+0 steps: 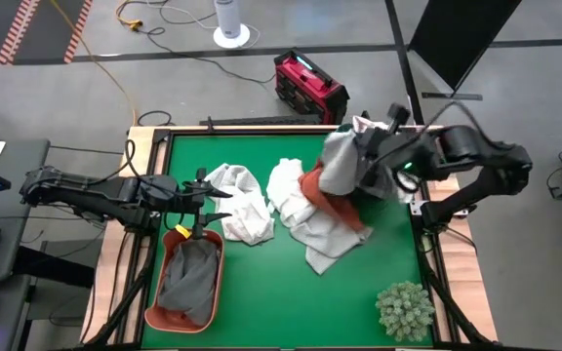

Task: Sort towels by color in basket
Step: Remove the gray patterned towel from the green bin

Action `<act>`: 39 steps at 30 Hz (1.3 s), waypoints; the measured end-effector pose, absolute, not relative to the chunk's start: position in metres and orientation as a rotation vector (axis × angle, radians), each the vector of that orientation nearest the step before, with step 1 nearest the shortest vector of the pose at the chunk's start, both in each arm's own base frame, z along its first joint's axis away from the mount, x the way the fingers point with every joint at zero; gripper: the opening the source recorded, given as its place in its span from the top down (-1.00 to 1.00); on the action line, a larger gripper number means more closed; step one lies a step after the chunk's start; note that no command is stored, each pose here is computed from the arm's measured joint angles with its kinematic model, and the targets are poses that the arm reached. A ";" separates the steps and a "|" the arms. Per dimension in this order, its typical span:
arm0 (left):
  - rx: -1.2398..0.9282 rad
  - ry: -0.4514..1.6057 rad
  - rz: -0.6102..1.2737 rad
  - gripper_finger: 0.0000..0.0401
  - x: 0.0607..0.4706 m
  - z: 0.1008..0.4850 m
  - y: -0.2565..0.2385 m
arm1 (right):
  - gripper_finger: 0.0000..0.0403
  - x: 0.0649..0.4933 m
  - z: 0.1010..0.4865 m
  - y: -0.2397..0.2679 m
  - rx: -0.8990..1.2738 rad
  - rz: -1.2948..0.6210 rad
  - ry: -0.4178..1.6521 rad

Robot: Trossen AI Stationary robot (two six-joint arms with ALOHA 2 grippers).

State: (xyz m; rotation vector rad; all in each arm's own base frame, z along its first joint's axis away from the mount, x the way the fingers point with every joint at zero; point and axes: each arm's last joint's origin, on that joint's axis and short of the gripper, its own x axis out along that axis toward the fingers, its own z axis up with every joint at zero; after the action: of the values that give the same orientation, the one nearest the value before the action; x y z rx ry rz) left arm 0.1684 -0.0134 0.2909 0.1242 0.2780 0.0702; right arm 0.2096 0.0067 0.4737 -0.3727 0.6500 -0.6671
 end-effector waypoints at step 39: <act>0.108 0.305 0.093 -0.11 0.176 0.286 -0.014 | 0.06 0.338 0.427 0.000 -0.364 -0.335 0.871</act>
State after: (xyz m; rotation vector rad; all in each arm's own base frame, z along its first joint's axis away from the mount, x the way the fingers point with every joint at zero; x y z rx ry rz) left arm 0.1756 -0.0137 0.2860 0.1084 0.3049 0.0925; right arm 0.3378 0.0001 0.4269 -0.3641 0.8706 -0.3348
